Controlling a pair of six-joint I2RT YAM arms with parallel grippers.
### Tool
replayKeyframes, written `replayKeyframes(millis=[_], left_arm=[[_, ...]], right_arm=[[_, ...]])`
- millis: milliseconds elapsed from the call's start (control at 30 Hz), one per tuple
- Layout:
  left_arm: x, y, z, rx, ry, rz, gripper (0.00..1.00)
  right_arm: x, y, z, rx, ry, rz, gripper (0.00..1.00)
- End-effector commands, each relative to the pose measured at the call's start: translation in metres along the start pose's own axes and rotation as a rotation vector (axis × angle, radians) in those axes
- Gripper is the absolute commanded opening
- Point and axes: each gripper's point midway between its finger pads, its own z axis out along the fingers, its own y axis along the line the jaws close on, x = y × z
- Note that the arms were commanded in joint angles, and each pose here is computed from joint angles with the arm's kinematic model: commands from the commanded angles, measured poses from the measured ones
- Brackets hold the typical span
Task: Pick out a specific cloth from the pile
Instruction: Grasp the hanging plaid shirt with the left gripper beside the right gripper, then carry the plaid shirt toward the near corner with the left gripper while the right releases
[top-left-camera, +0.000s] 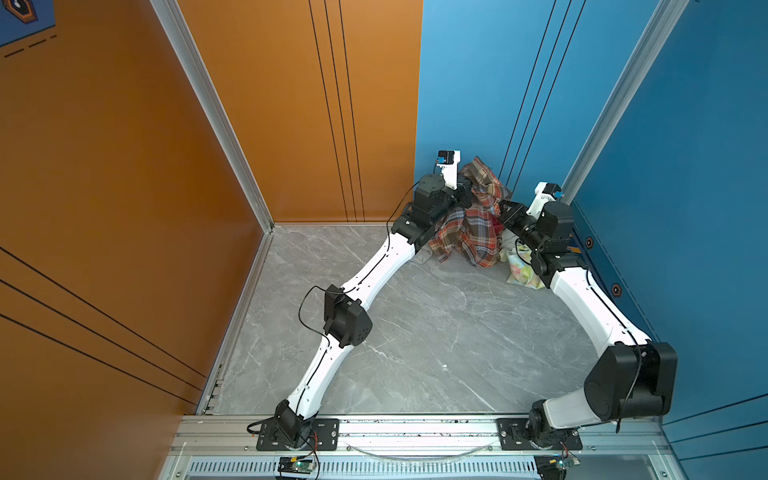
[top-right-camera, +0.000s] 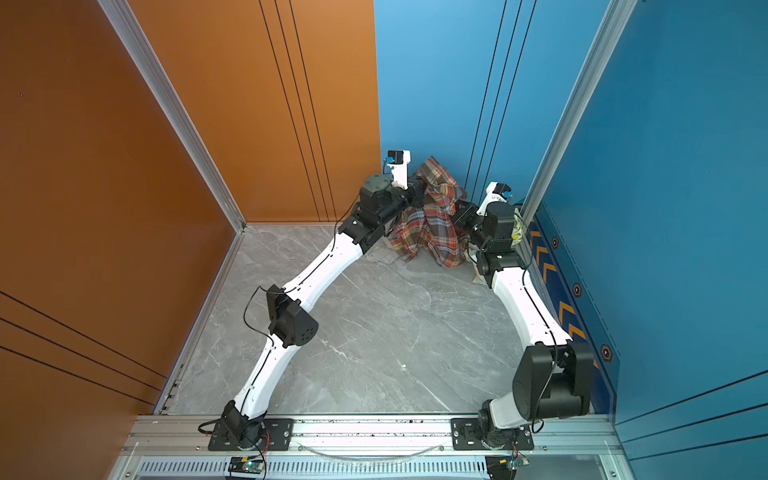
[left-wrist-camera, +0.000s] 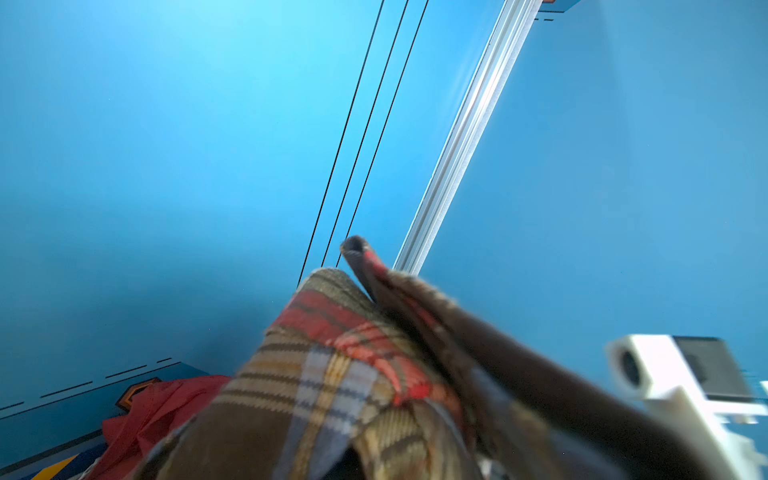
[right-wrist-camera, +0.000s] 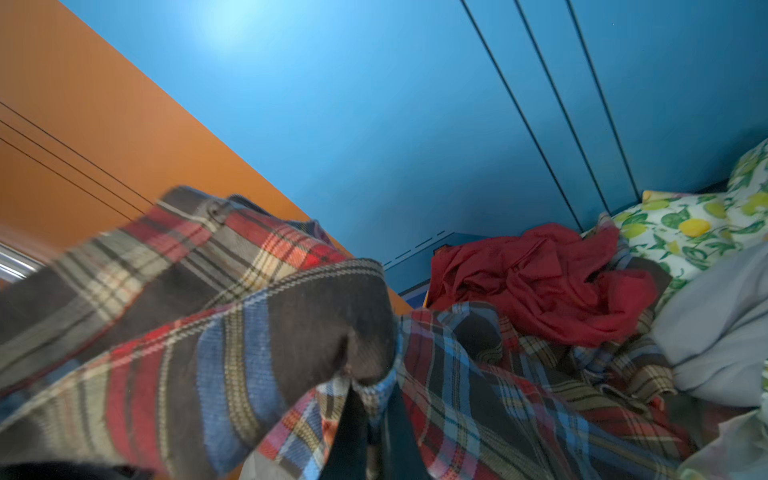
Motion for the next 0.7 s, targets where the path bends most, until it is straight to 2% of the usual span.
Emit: replayKeyframes(millis=[0, 133, 267, 400, 567, 667], left_arm=[[-0.1, -0.049, -0.039, 0.106, -0.185, 0.046, 0.0], [-0.122, -0.058, -0.055, 0.117, -0.207, 0.075, 0.0], [-0.14, -0.063, -0.07, 0.111, -0.207, 0.11, 0.0], [-0.16, -0.063, -0.09, 0.066, -0.196, 0.164, 0.0], [-0.195, -0.057, -0.124, 0.006, -0.209, 0.215, 0.0], [-0.21, -0.045, -0.145, -0.044, -0.199, 0.232, 0.0]], right_arm=[[0.046, -0.003, 0.011, -0.021, 0.142, -0.023, 0.0], [0.073, 0.001, 0.018, -0.042, 0.21, -0.042, 0.03], [0.087, 0.019, 0.025, -0.108, 0.251, -0.048, 0.11], [0.097, 0.05, 0.03, -0.192, 0.284, -0.061, 0.25], [0.106, 0.079, 0.031, -0.265, 0.297, -0.096, 0.5], [0.111, 0.09, 0.028, -0.287, 0.302, -0.137, 0.61]])
